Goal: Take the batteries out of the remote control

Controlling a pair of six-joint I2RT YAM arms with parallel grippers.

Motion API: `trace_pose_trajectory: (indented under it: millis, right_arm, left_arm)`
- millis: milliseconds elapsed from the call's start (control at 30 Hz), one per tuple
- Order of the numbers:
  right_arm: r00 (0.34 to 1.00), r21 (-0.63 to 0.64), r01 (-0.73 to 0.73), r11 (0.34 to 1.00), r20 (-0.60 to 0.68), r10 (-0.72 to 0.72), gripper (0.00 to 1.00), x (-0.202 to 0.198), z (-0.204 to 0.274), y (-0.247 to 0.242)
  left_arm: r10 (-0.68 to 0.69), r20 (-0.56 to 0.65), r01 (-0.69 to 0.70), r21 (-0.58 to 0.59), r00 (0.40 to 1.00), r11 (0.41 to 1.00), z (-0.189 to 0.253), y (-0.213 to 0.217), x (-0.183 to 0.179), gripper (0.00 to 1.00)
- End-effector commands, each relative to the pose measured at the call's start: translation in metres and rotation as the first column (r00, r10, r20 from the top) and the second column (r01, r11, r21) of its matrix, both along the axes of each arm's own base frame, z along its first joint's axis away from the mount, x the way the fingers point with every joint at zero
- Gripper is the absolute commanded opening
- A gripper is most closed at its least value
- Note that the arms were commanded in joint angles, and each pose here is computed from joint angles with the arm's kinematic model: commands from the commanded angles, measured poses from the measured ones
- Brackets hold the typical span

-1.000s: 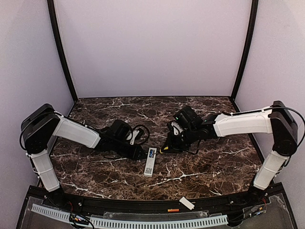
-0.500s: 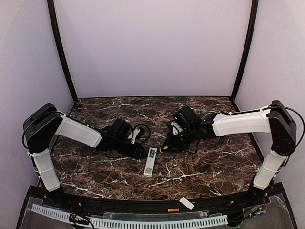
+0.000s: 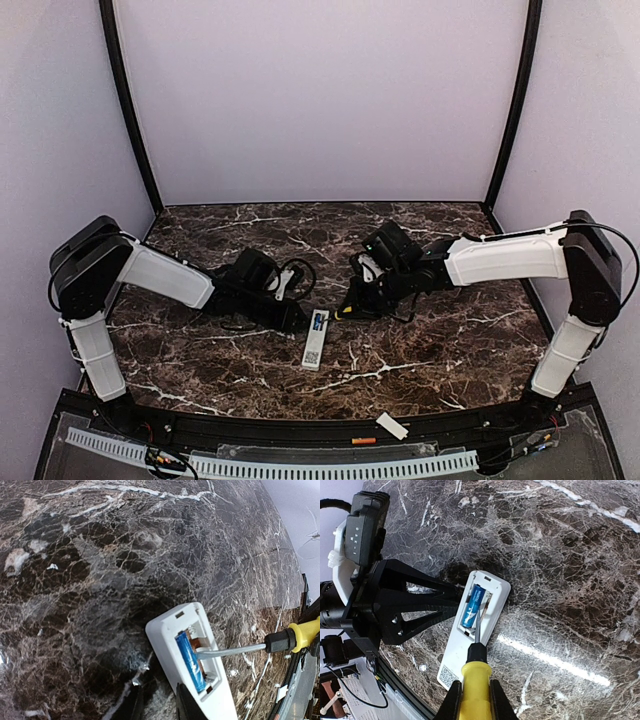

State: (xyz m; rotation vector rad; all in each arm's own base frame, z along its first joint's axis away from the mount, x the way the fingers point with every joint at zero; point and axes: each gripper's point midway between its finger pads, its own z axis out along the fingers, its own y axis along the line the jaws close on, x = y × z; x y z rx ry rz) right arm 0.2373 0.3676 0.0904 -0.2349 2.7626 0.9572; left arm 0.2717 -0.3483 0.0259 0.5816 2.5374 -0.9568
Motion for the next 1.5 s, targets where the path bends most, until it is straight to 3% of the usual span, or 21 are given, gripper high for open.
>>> trace_pose_trajectory:
  millis: [0,1000,1467]
  right_arm:
    - [1.0,0.015,-0.011,1.0,0.028,0.011,0.0,0.007,-0.002,0.007]
    - [0.999,0.005,-0.024,1.0,-0.021,0.024,0.0,0.006,-0.035,0.008]
    - [0.996,-0.15,-0.083,0.985,-0.029,0.079,0.0,0.008,-0.023,0.024]
  left_arm:
    - [-0.012,-0.026,0.012,-0.001,1.0,1.0,-0.004,-0.003,-0.002,0.23]
    - [-0.023,-0.052,0.023,0.005,0.998,1.0,-0.011,-0.005,-0.004,0.21]
    - [-0.027,-0.05,0.027,-0.001,0.998,1.0,-0.01,-0.006,-0.004,0.2]
